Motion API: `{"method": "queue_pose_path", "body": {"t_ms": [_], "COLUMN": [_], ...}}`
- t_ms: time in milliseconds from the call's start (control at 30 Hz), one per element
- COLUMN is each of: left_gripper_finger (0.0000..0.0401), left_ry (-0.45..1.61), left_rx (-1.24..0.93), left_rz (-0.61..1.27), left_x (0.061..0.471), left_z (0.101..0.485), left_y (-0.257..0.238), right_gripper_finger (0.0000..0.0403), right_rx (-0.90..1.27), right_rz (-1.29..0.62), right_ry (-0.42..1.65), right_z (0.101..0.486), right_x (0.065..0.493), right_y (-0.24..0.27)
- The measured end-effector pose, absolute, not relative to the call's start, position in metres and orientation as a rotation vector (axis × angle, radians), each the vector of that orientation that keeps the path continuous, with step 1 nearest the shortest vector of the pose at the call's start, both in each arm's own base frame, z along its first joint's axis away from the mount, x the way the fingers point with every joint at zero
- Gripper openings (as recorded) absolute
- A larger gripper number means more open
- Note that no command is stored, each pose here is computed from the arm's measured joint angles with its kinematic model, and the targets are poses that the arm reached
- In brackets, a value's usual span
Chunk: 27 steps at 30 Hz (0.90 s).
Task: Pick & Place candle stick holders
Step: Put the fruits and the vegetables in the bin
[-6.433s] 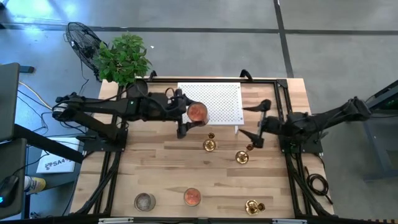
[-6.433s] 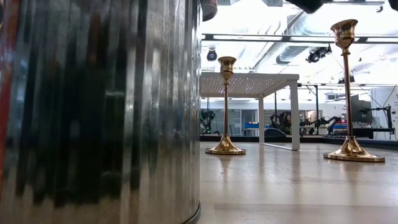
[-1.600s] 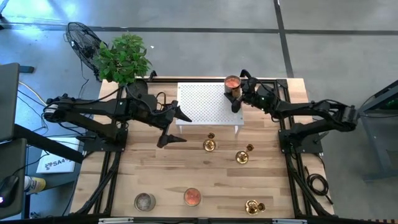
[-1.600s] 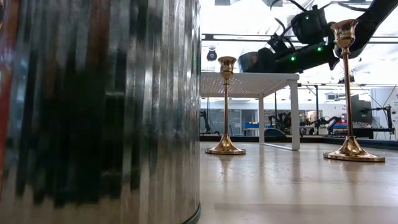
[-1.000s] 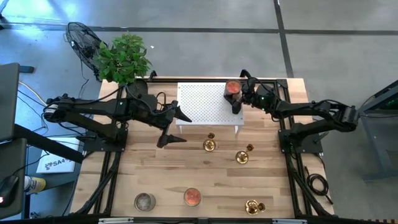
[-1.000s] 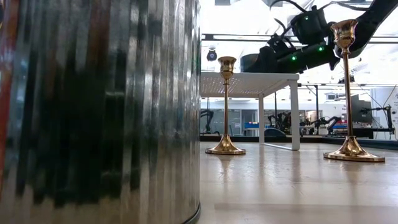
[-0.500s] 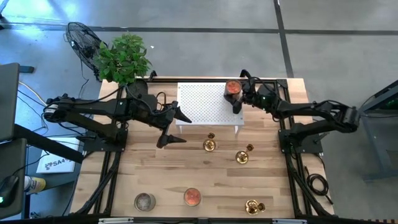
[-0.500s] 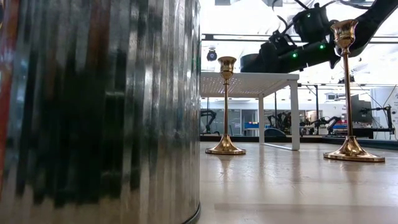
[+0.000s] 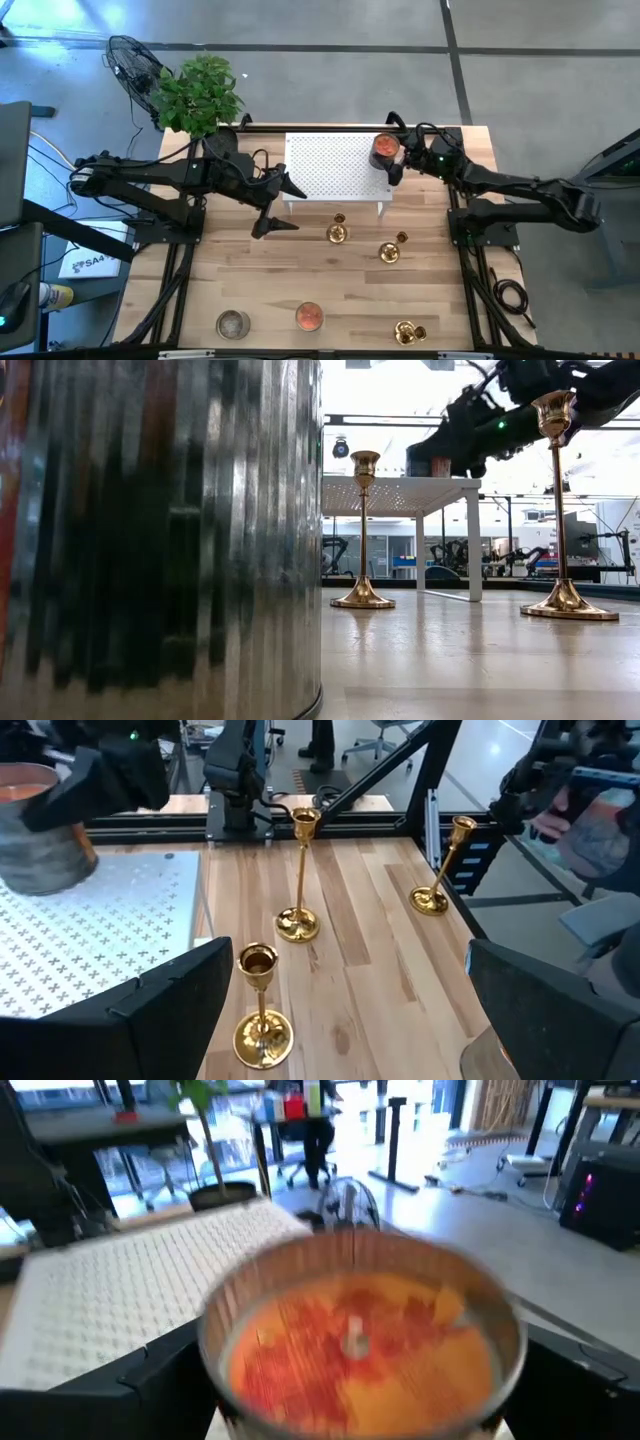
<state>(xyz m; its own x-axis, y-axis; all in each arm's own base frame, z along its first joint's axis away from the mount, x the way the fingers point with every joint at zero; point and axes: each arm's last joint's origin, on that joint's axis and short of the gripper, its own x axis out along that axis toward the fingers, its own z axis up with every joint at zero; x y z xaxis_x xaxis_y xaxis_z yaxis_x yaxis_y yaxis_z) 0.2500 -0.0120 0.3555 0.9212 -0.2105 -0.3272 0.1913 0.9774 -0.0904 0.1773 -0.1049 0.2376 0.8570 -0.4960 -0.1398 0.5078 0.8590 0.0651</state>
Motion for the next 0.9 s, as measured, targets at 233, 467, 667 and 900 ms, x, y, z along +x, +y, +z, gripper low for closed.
{"method": "queue_pose_path", "body": {"t_ms": [233,467,667,900], "left_gripper_finger": [0.0395,0.0395,0.0395,0.0395], "left_ry": [0.341,0.341,0.341,0.342], "left_rx": [-0.049,-0.050,-0.050,-0.055], "left_rz": [-0.183,-0.183,-0.184,-0.190], "left_x": [0.250,0.250,0.250,0.250], "left_z": [0.355,0.355,0.356,0.355], "left_y": [-0.011,-0.011,-0.011,-0.012], "right_gripper_finger": [0.0374,0.0374,0.0374,0.0374], "right_rx": [0.117,0.111,0.117,0.107], "right_rz": [-0.487,-0.457,-0.453,-0.457], "right_ry": [0.117,0.083,0.090,0.127], "right_z": [0.237,0.232,0.234,0.240], "right_x": [0.181,0.191,0.203,0.223], "right_y": [-0.106,-0.111,-0.118,-0.130]}}
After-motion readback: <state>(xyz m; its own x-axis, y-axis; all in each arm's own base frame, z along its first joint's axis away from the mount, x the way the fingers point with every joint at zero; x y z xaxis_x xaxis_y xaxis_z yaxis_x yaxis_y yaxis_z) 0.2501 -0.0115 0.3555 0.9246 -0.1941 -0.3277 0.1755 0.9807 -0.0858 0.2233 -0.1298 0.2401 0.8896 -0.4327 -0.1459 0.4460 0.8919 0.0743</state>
